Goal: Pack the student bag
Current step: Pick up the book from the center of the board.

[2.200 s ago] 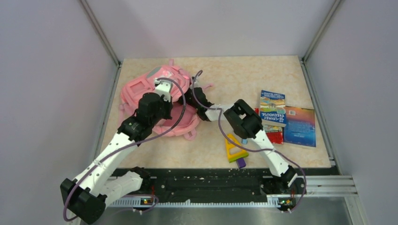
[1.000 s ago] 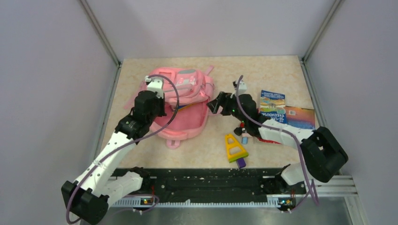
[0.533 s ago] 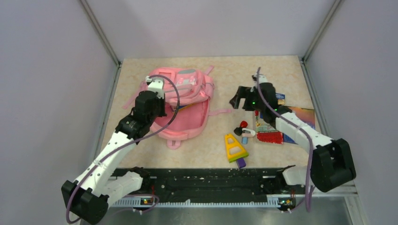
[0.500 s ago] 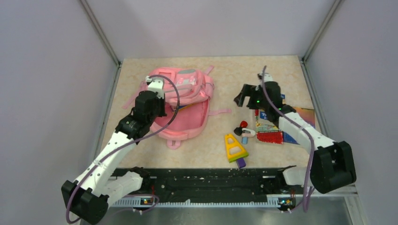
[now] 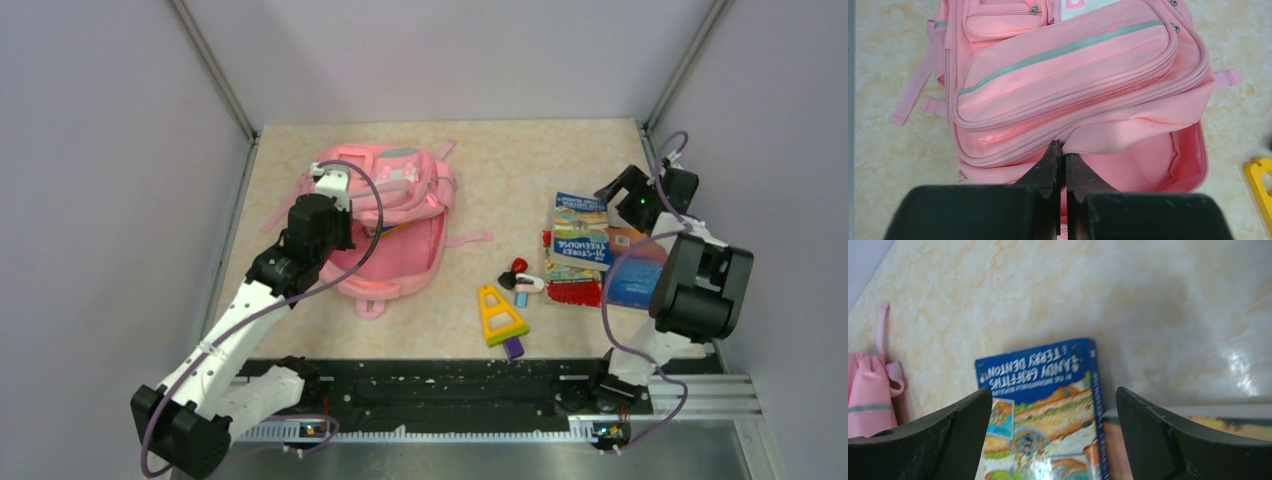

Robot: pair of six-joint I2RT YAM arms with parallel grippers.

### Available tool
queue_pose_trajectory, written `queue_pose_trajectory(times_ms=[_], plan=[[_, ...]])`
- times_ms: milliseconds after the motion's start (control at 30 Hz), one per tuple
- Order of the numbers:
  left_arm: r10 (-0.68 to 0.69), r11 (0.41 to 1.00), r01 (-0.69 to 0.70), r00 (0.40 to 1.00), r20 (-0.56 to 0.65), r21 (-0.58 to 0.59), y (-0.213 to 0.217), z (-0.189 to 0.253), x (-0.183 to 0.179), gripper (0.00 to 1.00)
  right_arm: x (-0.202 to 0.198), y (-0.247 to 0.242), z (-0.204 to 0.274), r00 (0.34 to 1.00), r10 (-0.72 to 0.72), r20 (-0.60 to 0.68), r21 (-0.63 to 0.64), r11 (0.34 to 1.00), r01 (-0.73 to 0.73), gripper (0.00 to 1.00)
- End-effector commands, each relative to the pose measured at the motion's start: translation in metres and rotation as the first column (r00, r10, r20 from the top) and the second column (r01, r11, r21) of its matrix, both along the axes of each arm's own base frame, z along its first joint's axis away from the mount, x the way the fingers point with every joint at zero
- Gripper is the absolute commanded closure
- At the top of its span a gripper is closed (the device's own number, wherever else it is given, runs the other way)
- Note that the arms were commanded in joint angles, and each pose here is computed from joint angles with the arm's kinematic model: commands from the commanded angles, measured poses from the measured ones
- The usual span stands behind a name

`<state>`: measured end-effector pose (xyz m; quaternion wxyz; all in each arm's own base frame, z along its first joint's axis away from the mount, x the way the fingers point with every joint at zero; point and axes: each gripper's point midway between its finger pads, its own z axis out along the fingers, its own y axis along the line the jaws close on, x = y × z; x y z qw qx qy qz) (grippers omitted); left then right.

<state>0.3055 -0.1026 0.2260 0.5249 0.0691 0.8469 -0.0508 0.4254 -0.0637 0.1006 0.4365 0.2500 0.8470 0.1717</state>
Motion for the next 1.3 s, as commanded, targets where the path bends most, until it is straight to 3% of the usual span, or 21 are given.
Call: queue_pose_trajectory(times_ms=[0,433,1000,1267], plan=[[-0.001,0.997,0.009,0.993,0.115,-0.072,-0.008,0.035,0.012,1.00,0.042,-0.024,0.024,0.993,0.076,0.096,0.007,0.997,-0.077,0.10],[-0.002,0.998,0.009,0.995,0.104,-0.068,-0.009,0.030,0.014,1.00,0.069,-0.035,-0.024,0.926,0.375,-0.039,0.056,0.926,-0.373,0.13],[-0.012,0.997,0.020,0.995,0.100,-0.074,-0.012,0.028,0.013,1.00,0.030,-0.035,-0.059,0.875,0.440,-0.202,0.172,0.895,-0.411,0.17],[-0.017,0.997,0.024,0.995,0.096,-0.074,-0.013,0.027,0.014,1.00,0.017,-0.009,-0.063,0.820,0.561,-0.110,0.316,0.802,-0.507,0.20]])
